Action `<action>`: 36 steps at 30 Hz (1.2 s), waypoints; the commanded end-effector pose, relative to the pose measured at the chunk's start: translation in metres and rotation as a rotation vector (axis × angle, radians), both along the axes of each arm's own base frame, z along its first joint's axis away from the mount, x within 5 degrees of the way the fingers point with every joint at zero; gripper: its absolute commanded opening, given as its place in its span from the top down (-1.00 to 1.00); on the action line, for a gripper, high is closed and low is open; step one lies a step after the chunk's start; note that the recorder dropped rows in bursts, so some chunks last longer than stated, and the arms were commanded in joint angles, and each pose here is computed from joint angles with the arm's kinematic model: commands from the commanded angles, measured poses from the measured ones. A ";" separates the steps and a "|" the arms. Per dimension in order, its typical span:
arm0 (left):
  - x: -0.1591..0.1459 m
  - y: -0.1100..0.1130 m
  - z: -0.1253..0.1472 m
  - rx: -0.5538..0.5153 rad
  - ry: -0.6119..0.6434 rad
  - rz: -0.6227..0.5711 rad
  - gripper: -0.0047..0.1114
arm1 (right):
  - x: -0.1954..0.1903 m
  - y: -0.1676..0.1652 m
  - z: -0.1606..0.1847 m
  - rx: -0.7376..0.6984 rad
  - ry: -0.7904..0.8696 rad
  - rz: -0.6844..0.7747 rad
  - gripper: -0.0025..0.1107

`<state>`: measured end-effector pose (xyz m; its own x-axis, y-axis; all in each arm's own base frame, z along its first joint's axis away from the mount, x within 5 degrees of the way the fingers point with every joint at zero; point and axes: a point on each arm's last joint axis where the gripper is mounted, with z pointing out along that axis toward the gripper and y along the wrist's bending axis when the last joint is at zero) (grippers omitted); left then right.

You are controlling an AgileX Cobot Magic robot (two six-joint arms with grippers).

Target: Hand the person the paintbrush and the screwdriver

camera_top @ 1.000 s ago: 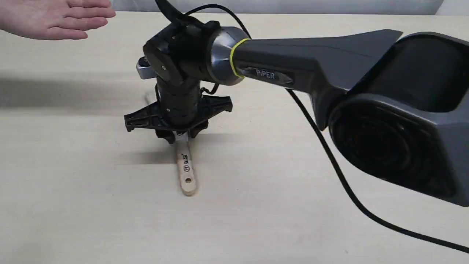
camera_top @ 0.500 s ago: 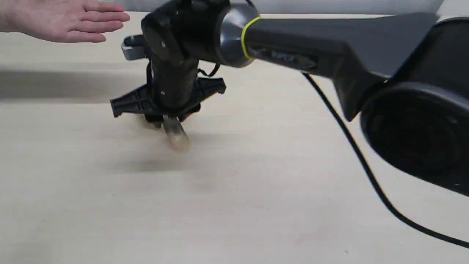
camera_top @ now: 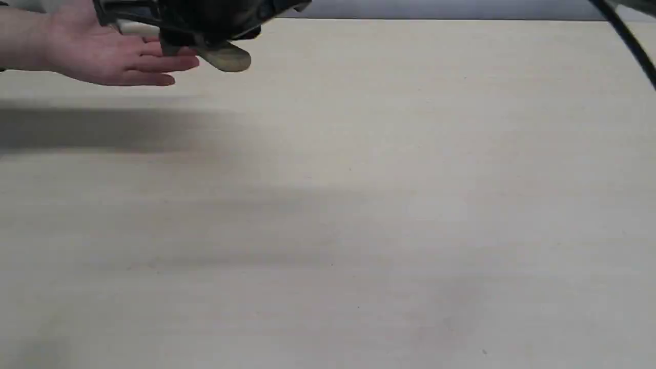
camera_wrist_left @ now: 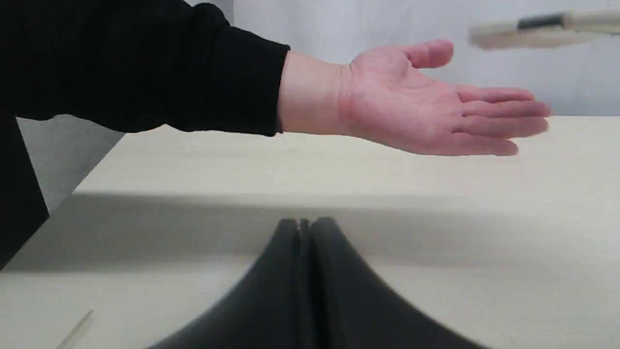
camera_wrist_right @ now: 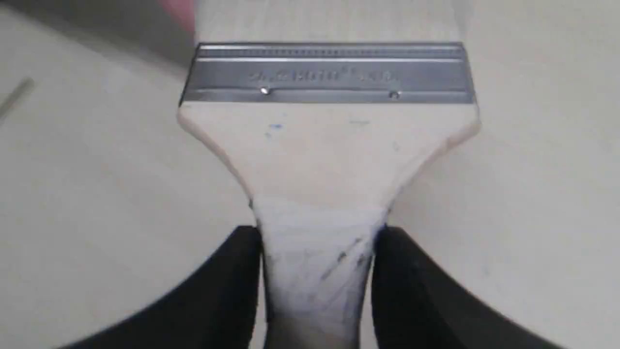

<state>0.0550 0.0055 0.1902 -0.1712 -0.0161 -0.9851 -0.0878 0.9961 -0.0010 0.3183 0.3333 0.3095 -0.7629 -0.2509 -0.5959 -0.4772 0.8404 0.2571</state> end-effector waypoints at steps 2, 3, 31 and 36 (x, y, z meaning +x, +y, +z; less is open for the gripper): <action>0.000 0.000 0.001 -0.002 -0.013 -0.006 0.92 | 0.001 0.013 0.013 0.146 -0.100 0.102 0.88; 0.000 0.000 0.001 -0.002 -0.013 -0.006 0.92 | 0.002 0.015 0.012 0.160 -0.112 0.115 0.88; 0.000 0.000 0.000 -0.005 -0.009 -0.006 0.92 | -0.006 0.009 0.013 -0.002 -0.192 0.315 0.41; 0.000 0.000 0.000 -0.005 -0.012 -0.006 0.92 | -0.031 -0.014 0.048 -0.062 -0.148 0.382 0.88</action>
